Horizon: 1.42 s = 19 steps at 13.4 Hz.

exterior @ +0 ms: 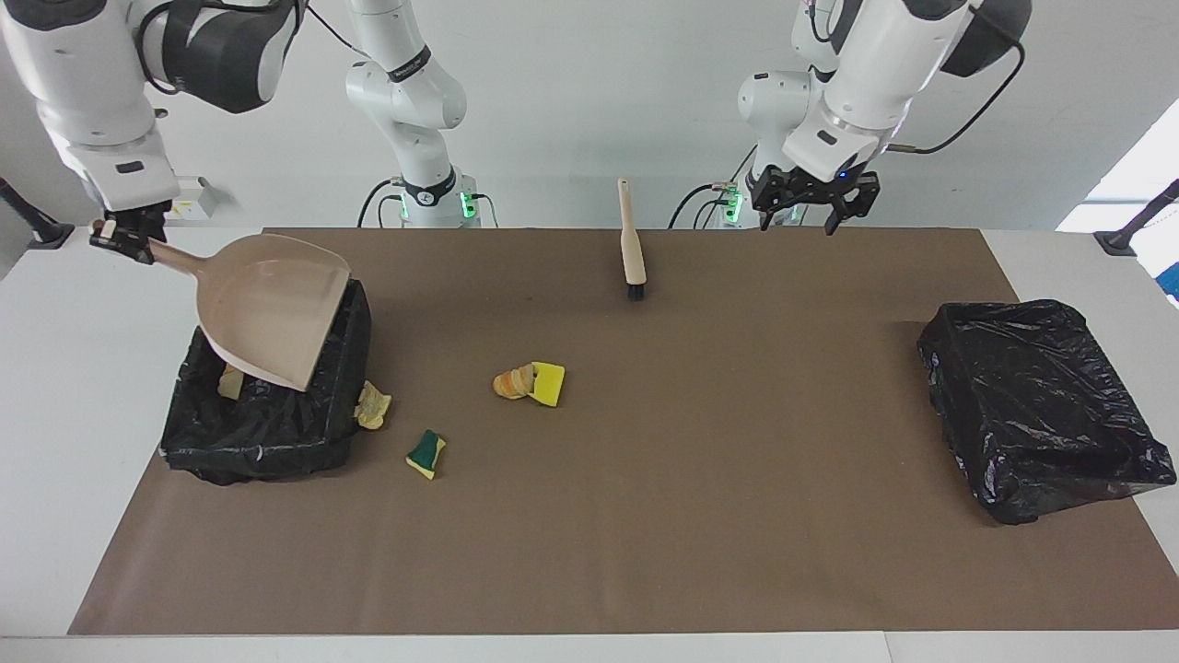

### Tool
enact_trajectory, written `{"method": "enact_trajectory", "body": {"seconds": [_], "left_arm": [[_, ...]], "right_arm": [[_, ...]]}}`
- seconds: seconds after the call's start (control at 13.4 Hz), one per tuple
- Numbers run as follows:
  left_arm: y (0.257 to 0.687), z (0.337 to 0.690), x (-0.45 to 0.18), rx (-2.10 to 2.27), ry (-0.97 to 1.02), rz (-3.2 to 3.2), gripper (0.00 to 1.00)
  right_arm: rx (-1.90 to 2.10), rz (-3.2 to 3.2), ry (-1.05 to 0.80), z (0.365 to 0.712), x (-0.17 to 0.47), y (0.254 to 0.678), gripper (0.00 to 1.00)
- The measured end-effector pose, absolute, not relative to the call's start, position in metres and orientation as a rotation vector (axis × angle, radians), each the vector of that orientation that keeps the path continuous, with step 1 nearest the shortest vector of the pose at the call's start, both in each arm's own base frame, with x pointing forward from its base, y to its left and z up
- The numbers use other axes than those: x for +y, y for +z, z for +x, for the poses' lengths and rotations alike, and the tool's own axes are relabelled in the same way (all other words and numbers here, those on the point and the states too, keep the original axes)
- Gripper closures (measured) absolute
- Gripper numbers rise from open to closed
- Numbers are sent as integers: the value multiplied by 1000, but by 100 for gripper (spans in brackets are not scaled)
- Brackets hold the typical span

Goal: Sweep and dump trash in bin
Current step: 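Bring the empty dustpan back toward the table middle with the right gripper, then set the dustpan down, open the right gripper and withdraw it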

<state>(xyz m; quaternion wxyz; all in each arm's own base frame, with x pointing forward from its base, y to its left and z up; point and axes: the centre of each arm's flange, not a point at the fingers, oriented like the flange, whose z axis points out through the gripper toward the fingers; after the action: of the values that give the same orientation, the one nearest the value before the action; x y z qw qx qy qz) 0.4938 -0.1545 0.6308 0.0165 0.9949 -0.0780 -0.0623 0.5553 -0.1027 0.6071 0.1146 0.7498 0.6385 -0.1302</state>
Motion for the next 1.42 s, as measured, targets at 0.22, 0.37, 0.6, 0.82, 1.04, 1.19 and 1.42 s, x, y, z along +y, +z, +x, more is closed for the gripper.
{"method": "enact_trajectory", "body": {"seconds": [0.22, 0.37, 0.6, 0.82, 1.04, 1.19, 1.42], "left_arm": [[659, 498, -119, -260, -187, 3079, 0], [666, 504, -112, -243, -186, 3078, 0], [664, 514, -102, -210, -179, 3079, 0], [667, 517, -98, -225, -154, 3077, 0], [668, 518, -95, -322, -143, 3067, 0], [667, 519, -89, -362, -141, 3066, 0], [667, 520, -87, -389, -137, 3076, 0]], "right_arm": [[1746, 2378, -295, 558, -29, 582, 69], [1627, 2501, -218, 561, 18, 559, 69], [1461, 2641, -130, 569, 101, 512, 69], [1294, 2763, -16, 585, 162, 466, 69], [913, 2936, 80, 581, 236, 433, 69], [669, 3022, 119, 574, 279, 418, 69], [383, 3105, 136, 558, 354, 387, 69]]}}
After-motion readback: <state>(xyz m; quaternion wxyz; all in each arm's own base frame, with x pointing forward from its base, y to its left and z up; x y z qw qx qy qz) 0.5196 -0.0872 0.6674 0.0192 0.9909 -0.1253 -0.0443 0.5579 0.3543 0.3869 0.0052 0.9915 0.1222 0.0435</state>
